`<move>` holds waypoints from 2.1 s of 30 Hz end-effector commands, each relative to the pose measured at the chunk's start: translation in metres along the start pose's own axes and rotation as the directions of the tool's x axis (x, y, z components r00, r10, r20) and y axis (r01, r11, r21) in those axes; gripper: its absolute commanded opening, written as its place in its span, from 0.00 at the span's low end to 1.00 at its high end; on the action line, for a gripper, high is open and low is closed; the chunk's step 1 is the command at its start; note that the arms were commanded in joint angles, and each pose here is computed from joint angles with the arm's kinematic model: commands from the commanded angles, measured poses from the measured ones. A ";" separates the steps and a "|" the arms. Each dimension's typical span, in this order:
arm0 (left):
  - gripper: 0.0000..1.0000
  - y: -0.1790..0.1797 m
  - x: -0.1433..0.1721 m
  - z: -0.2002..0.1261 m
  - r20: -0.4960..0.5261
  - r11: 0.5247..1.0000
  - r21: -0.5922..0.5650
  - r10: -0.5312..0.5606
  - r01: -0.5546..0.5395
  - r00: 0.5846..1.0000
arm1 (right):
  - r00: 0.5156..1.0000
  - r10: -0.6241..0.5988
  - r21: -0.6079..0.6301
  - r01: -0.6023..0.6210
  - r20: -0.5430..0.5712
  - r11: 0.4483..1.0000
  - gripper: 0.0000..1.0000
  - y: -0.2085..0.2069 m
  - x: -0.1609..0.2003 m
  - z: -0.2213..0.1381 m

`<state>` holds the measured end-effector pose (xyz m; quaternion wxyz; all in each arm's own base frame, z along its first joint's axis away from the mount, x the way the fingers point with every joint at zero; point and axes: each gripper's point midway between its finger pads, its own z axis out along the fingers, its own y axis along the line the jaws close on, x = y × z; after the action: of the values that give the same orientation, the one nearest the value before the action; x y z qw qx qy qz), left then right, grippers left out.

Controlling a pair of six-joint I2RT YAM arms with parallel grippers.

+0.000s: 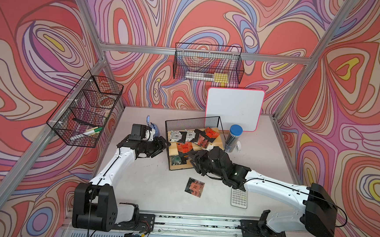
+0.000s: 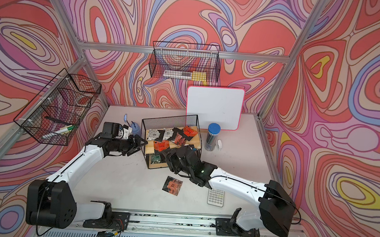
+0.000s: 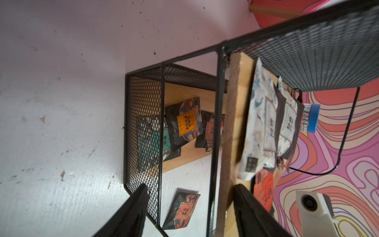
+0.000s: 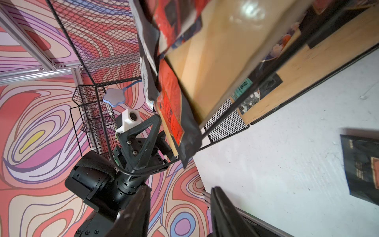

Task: Remove the tea bags from the shelf
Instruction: Pick up the tea bag from the shelf.

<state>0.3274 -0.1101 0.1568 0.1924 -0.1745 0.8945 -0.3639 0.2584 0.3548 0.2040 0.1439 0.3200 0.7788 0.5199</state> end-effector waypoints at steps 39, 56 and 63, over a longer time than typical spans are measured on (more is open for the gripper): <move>0.56 0.029 0.006 0.005 -0.005 0.995 -0.103 -0.017 0.016 1.000 | 0.985 0.154 0.022 -0.156 0.077 0.988 0.00 -0.001 -0.010 0.007; 0.53 0.036 0.007 0.003 0.001 0.990 -0.140 -0.014 0.014 1.000 | 0.993 0.051 0.186 -0.031 -0.105 0.982 0.00 -0.009 0.018 -0.066; 0.53 0.036 0.006 0.001 0.008 0.988 -0.151 -0.011 0.012 1.000 | 0.988 -0.010 0.272 0.052 -0.154 0.961 0.00 -0.040 0.015 -0.097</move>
<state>0.3301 -0.1104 0.1613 0.2075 -0.1604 0.8933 -0.3649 0.1955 0.3034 0.2396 0.0694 0.2933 0.8263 0.4758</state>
